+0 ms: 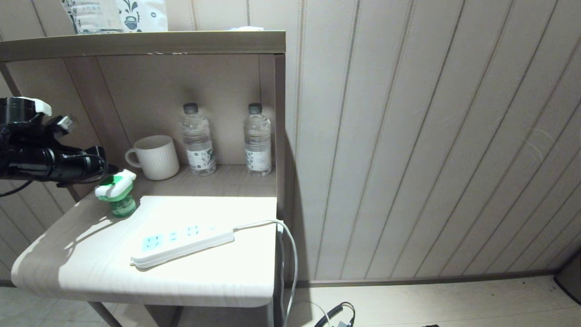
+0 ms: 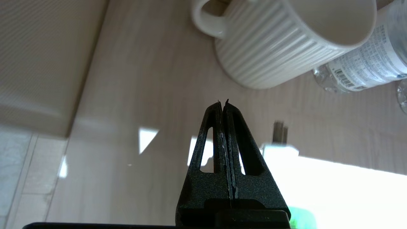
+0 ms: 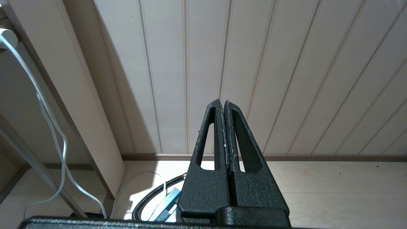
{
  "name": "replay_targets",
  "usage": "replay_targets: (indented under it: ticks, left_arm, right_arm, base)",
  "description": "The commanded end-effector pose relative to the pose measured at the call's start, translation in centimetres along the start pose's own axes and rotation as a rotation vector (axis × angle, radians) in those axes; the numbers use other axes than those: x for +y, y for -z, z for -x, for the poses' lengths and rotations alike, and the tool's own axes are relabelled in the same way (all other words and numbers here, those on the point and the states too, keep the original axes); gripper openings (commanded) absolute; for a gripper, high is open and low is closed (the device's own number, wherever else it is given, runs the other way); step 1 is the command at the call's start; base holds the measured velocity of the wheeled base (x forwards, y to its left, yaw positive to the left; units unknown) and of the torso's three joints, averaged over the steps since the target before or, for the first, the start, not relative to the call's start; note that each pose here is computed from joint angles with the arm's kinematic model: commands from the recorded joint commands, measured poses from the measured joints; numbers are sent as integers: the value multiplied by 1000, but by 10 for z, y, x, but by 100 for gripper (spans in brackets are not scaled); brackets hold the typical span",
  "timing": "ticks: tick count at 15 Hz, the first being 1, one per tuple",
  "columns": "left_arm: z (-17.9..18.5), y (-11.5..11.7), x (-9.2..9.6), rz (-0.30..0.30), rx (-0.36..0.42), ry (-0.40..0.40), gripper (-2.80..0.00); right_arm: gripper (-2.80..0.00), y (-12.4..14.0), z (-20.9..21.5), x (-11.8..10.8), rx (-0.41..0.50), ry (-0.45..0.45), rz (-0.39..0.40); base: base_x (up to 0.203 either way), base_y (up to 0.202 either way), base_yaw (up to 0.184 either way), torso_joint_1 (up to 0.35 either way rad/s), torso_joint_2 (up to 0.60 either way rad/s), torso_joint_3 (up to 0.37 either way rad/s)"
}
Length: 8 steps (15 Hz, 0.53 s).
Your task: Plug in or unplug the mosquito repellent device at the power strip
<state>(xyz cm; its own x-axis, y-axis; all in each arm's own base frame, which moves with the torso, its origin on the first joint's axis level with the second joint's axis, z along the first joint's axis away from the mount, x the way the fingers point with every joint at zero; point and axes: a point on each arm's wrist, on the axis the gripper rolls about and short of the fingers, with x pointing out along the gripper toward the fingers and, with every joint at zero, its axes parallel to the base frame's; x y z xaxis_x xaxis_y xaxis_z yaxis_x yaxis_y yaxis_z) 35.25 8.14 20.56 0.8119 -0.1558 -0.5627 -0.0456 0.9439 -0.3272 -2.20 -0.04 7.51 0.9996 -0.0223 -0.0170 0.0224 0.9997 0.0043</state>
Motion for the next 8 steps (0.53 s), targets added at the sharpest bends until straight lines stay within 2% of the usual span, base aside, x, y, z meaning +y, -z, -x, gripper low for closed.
replay_targets:
  ticks: [1, 5, 8]
  left_arm:
    - [14, 2, -2, 0, -11, 1, -280]
    - [33, 4, -1, 2, -33, -4, -280]
    - [66, 15, -1, -8, -60, -3, -280]
  right_arm:
    - [-280, 0, 0, 0, 0, 1, 0]
    - [-280, 0, 0, 0, 0, 1, 0]
    - [-280, 0, 0, 0, 0, 1, 0]
  base:
    - [0, 0, 0, 0, 0, 0]
    - [0, 0, 0, 0, 0, 0]
    - [0, 0, 0, 0, 0, 0]
